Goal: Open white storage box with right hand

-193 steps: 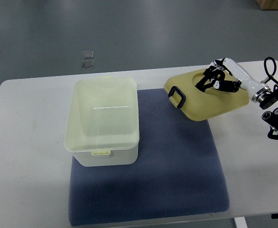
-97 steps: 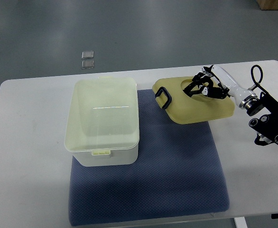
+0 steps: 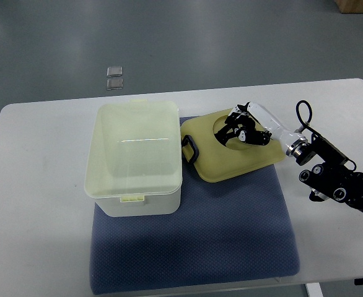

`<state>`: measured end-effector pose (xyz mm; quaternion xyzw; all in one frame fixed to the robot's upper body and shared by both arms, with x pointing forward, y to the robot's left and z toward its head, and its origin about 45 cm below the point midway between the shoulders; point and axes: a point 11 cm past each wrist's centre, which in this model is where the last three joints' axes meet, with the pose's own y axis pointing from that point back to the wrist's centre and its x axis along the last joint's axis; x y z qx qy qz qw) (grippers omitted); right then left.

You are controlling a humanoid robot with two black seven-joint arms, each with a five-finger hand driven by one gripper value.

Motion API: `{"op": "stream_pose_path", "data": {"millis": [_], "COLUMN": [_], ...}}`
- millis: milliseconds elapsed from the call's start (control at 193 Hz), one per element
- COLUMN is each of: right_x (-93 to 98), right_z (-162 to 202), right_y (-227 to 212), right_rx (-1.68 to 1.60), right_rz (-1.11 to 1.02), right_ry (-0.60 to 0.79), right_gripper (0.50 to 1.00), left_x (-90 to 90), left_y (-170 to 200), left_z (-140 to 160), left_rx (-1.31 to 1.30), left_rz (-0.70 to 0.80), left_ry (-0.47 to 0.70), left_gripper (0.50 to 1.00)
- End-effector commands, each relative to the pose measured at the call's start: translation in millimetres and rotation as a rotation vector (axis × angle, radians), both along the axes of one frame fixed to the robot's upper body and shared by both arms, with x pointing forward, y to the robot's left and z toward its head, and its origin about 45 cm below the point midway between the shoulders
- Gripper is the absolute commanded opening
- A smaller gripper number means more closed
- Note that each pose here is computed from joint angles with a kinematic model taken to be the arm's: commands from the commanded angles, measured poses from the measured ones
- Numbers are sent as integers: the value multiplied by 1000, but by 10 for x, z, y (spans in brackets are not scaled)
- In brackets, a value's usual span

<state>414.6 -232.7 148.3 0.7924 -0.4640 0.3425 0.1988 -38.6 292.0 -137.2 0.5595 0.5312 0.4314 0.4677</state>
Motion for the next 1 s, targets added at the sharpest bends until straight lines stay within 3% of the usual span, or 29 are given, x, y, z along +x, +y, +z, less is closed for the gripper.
{"op": "stream_pose_path", "data": {"millis": [0, 192, 202, 207, 212, 217, 223, 228, 233, 238, 243, 249, 311, 331, 720, 870, 994], "right_x": [-25, -47, -47, -48, -48, -45, -45, -40, -40, -40, -40, -40, -39, -29, 57, 287, 464], "right_z": [-33, -66, -66, -67, -67, -63, -63, -56, -56, -56, -56, -56, -56, -43, 308, 800, 1259], "right_y": [42, 33, 33, 34, 34, 31, 31, 32, 32, 32, 32, 32, 11, 1, -491, -814, -1064], "right_rx": [0, 2, 2, 3, 3, 3, 3, 5, 5, 5, 5, 5, 2, 0, 24, 214, 568], "right_rz": [4, 1, 1, 2, 2, 0, 0, -1, -1, -1, -1, -1, -1, 0, -20, -93, -166], "right_ry": [1, 11, 11, 12, 12, 10, 10, 9, 9, 9, 9, 9, 12, 11, 17, 9, 15], "right_gripper": [500, 500, 525, 586, 586, 657, 658, 727, 727, 782, 782, 819, 881, 936, 936, 936, 936], "left_x": [0, 0, 0, 0, 0, 0, 0, 0, 0, 0, 0, 0, 0, 0, -2, 0, -1], "left_y": [2, 2, 2, 1, 1, 1, 1, 1, 1, 1, 1, 1, 1, 1, 1, 1, -2], "left_z": [0, 0, 0, 0, 0, 0, 0, 0, 0, 0, 0, 0, 0, 0, 0, 0, 0], "left_rx": [0, 0, 0, -1, -1, -1, -1, -1, -1, -1, -1, -1, -1, -1, -1, -1, -1], "left_rz": [0, 0, 0, 0, 0, 0, 0, 0, 0, 0, 0, 0, 0, 0, -2, 0, -2], "left_ry": [0, 0, 0, 0, 0, 0, 0, 0, 0, 0, 0, 0, 0, 0, 1, 0, 0], "left_gripper": [1000, 1000, 1000, 1000, 1000, 1000, 1000, 1000, 1000, 1000, 1000, 1000, 1000, 1000, 1000, 1000, 1000]}}
